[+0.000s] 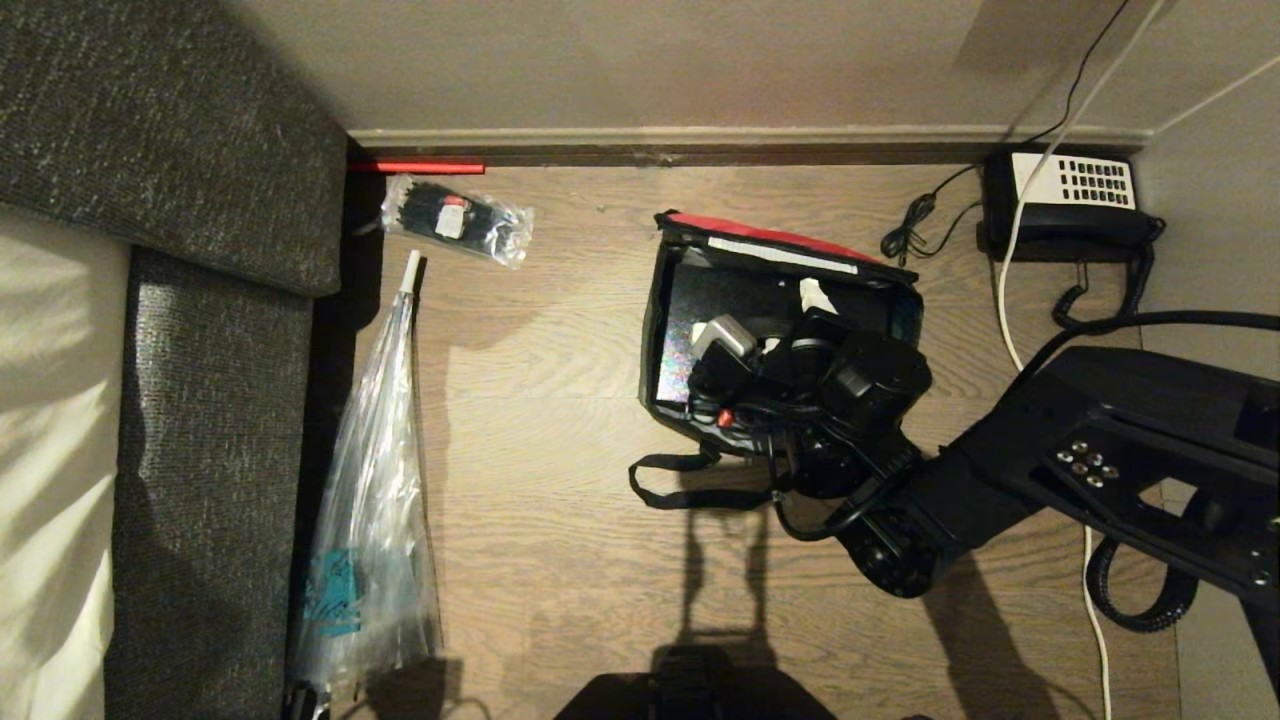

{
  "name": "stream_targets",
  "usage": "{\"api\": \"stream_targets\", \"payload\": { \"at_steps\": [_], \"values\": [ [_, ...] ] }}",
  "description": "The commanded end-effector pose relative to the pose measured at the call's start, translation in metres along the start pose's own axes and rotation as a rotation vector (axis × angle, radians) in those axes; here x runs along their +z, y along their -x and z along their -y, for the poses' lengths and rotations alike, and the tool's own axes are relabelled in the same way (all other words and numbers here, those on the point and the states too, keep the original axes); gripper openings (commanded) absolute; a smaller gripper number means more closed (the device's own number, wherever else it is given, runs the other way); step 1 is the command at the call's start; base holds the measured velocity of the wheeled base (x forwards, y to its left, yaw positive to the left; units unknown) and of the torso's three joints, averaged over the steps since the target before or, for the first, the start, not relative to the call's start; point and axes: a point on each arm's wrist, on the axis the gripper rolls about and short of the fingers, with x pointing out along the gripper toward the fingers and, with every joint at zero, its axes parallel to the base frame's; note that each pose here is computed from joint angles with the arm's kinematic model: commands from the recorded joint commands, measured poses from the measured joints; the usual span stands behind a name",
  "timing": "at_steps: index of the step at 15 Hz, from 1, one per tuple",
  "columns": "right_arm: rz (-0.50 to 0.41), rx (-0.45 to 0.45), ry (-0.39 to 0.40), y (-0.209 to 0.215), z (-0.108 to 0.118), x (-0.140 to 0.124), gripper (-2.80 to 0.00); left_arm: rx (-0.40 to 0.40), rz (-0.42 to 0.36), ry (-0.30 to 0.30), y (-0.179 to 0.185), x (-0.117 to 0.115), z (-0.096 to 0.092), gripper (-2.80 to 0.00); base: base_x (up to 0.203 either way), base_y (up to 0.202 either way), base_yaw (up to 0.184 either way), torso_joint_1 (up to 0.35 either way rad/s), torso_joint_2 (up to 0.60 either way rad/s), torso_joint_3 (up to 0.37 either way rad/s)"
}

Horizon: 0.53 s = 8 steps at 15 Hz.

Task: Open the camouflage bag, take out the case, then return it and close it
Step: Place the black box back

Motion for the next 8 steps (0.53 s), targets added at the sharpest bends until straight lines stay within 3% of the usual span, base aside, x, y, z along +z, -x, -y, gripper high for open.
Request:
{"api": "stream_targets", "payload": {
  "at_steps": [1, 8],
  "values": [
    [-0.002, 0.006, 0.000, 0.001, -0.001, -0.001, 0.00, -0.001, -0.002, -0.001, 0.000, 0.000, 0.000, -2.80, 0.000, 0.000, 0.000, 0.000, 0.00, 0.000],
    [0.018, 0.048, 0.013, 0.018, 0.011, -0.010, 0.00, 0.000, -0.002, -0.001, 0.000, 0.000, 0.000, -2.80, 0.000, 0.000, 0.000, 0.000, 0.00, 0.000]
  ]
}}
